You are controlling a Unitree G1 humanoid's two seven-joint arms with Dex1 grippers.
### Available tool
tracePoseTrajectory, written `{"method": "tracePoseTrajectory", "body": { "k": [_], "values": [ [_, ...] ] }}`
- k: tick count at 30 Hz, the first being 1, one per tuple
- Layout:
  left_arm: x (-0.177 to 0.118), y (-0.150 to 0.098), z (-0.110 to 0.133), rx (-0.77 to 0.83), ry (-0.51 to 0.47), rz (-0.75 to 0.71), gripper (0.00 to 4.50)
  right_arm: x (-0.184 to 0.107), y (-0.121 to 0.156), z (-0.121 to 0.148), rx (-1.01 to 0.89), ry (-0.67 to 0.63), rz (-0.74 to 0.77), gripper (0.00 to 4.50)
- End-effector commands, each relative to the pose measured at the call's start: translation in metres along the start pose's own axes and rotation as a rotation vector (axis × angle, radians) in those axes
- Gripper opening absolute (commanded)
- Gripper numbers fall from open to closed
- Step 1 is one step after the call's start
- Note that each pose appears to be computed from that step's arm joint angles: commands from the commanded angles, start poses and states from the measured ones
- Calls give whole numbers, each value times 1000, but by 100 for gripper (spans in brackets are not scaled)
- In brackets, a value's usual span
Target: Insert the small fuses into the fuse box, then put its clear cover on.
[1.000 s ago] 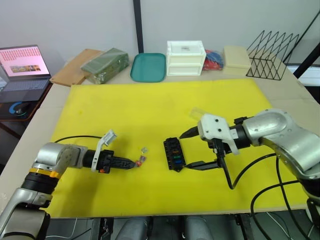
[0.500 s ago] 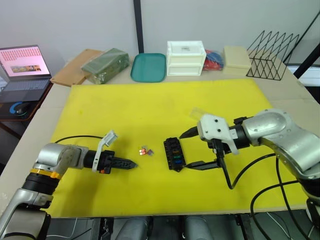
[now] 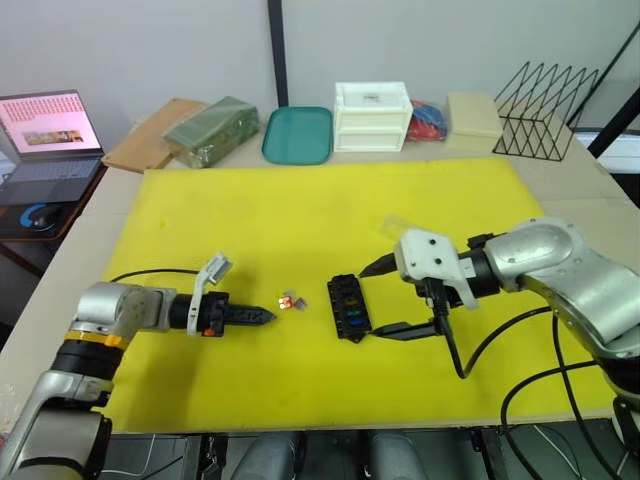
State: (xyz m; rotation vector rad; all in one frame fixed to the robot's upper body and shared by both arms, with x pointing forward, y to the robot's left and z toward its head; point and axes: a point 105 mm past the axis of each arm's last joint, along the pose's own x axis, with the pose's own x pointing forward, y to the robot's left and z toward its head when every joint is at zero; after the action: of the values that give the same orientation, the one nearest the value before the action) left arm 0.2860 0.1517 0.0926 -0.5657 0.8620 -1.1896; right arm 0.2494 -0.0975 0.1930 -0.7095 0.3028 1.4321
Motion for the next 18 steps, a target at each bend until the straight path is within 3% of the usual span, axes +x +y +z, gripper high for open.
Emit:
{"method": "tracePoseTrajectory", "body": {
  "k": [1, 8, 18],
  "values": [
    [-8, 5, 17, 34, -58, 51, 200, 0, -1, 7, -42, -10, -3, 450],
    [3, 7, 30, 31, -66, 33, 200, 0, -2, 8, -46, -6, -6, 450],
    [16, -2, 14, 59, 57, -50, 200, -1, -1, 9, -47, -1, -12, 450]
  ]
}}
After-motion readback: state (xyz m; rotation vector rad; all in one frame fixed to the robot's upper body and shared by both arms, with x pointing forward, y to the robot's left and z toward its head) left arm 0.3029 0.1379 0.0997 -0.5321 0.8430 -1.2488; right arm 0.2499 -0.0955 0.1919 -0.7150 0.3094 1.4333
